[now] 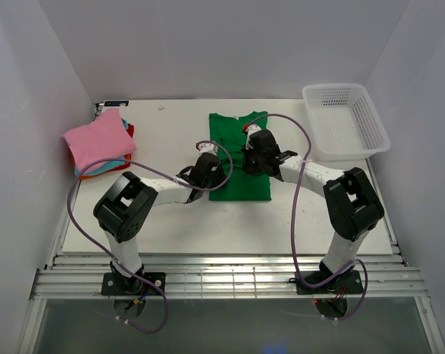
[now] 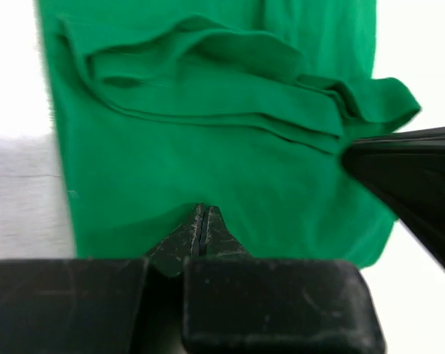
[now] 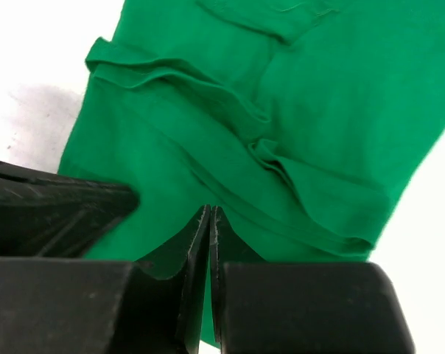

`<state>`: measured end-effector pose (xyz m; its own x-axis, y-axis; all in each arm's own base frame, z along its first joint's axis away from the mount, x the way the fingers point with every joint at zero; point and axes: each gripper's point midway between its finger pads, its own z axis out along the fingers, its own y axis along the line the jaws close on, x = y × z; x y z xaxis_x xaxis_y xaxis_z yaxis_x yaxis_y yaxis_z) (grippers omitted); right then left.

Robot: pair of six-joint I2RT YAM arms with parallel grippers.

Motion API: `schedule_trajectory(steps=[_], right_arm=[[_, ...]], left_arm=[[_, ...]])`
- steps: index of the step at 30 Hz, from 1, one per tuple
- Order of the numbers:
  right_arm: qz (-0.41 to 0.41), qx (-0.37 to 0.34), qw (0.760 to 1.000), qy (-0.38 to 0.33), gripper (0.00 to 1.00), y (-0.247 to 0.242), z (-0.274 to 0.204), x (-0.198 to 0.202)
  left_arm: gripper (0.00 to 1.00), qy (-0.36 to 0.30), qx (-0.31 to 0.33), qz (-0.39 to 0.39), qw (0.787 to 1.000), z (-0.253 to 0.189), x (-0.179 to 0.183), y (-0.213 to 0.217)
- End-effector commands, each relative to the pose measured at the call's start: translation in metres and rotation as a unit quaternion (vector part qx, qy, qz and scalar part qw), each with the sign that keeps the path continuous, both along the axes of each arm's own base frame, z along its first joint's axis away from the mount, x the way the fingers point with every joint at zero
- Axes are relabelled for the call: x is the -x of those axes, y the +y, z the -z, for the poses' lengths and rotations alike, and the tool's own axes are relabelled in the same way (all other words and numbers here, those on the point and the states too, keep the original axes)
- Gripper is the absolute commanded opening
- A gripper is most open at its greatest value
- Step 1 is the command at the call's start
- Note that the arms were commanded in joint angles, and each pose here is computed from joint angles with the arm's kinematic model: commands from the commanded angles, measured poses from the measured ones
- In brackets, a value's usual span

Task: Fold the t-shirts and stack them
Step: Fold the tshirt

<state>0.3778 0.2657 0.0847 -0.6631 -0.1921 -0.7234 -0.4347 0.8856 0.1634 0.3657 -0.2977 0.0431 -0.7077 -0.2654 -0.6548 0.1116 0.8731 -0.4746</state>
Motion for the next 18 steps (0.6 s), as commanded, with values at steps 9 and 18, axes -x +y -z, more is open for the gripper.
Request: schedule_trajectory(steps=[9,18], right_arm=[[-0.033,-0.053,0.998,0.014,0.08,0.026,0.006,0.000],[-0.025,-0.035,0.998,0.036,0.08,0.027,0.031,-0.006]], left_arm=[[0.00,-0.012,0.044,0.020,0.999,-0.014,0.008,-0.026],[0.00,0.003,0.035,0.023,0.999,0.001,0.019,-0.026]])
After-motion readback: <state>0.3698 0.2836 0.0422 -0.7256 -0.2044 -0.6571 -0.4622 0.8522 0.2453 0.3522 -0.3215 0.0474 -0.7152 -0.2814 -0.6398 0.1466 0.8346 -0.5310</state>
